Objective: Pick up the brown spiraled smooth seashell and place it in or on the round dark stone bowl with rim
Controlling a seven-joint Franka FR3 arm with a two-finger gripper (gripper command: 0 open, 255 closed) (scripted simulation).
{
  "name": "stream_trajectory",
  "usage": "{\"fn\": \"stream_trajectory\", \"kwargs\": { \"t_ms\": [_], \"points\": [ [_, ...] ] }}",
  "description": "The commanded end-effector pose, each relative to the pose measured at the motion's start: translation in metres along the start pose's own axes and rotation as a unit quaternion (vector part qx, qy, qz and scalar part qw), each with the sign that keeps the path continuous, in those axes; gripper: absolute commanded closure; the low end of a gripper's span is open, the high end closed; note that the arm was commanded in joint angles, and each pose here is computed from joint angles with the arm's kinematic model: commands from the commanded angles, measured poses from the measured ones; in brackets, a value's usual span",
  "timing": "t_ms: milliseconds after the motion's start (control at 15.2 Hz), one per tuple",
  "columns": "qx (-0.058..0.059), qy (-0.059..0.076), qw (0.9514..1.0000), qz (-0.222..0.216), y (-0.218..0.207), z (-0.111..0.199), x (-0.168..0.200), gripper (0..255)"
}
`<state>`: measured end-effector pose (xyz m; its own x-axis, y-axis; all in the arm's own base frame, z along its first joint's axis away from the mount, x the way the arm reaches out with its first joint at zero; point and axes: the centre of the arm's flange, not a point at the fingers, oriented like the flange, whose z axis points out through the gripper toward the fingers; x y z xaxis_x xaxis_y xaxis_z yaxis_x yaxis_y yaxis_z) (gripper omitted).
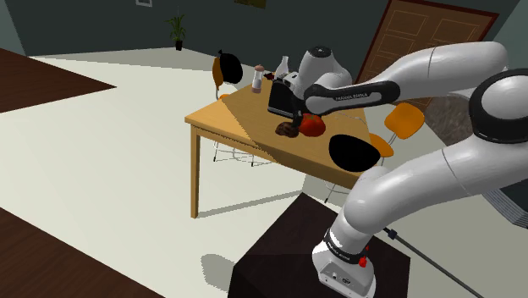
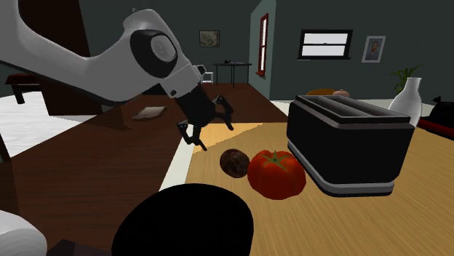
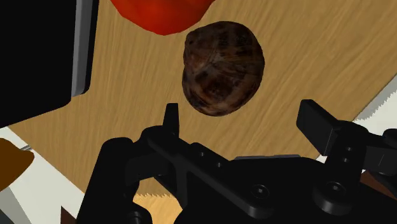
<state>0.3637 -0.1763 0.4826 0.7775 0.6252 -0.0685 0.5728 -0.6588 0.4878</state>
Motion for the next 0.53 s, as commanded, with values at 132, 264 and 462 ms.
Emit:
{"fn": "stream_trajectory", "kwargs": {
  "t_ms": [132,264,462],
  "points": [
    [-0.026,0.013,0.9989,-0.037,0.017,0.023,0.000,0],
    [-0.026,0.013,0.9989,-0.037,0.017,0.034,0.001,0],
    [-0.026,0.013,0.9989,-0.037,0.018,0.050,0.001,0]
  ]
}}
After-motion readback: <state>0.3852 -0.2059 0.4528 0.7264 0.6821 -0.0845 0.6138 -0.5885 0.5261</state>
